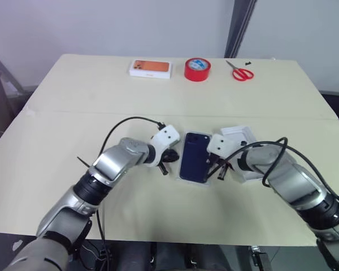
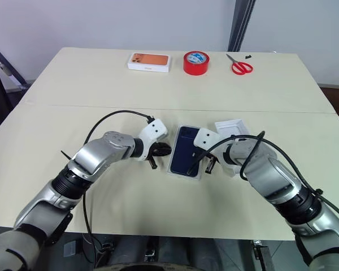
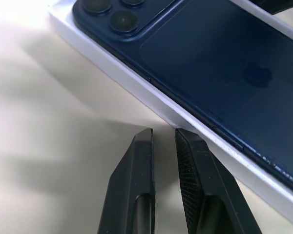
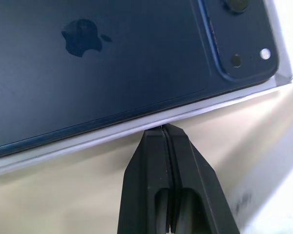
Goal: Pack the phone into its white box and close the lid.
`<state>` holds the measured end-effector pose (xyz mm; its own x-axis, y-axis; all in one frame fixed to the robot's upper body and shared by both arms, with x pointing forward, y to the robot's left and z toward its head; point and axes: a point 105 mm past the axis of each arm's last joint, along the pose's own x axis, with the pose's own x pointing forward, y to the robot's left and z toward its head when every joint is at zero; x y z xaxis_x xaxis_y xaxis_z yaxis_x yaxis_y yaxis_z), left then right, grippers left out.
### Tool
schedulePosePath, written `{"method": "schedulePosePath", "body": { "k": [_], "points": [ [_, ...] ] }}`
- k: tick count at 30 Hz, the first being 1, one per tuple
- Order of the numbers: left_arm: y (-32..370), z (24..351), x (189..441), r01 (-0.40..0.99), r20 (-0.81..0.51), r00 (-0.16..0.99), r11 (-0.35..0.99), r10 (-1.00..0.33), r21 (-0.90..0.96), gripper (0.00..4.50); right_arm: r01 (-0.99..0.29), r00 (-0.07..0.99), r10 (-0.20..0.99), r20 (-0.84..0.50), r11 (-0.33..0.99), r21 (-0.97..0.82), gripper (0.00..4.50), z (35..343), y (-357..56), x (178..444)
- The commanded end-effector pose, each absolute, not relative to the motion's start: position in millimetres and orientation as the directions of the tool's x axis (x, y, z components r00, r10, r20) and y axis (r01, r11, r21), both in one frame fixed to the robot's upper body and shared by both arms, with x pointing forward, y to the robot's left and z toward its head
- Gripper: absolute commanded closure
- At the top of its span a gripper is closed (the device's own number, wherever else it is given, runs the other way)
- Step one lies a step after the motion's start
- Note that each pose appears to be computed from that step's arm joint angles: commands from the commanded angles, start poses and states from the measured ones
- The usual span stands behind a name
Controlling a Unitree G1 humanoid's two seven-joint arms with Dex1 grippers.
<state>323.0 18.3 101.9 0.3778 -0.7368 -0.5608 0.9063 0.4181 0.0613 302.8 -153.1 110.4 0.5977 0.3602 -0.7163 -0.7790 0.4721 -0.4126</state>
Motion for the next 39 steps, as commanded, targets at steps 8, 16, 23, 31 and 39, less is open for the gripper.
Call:
{"method": "schedulePosePath", "body": {
  "k": [8,16,23,31,39],
  "points": [
    [-15,100,291,0.973,-0.574,0.179,0.228,-0.799,-0.014,3.73,-0.794,0.588,0.386,-0.711,0.443,-0.417,4.5,121,-160,284],
    [-1,99,299,0.962,-0.584,0.216,0.272,-0.783,-0.008,3.77,-0.794,0.579,0.381,-0.721,0.465,-0.392,4.25,123,-168,284],
    [23,116,304,0.956,-0.524,0.266,0.293,-0.809,0.032,3.78,-0.764,0.598,0.39,-0.7,0.541,-0.351,1.27,151,-191,279],
    [49,145,285,0.966,-0.319,0.246,0.205,-0.915,0.157,3.78,-0.592,0.65,0.355,-0.672,0.791,-0.154,0.82,156,-207,290],
    [67,145,265,0.973,-0.242,0.185,0.143,-0.952,0.18,3.78,-0.381,0.68,0.231,-0.696,0.922,-0.066,0.82,135,-210,310]
  ]
}}
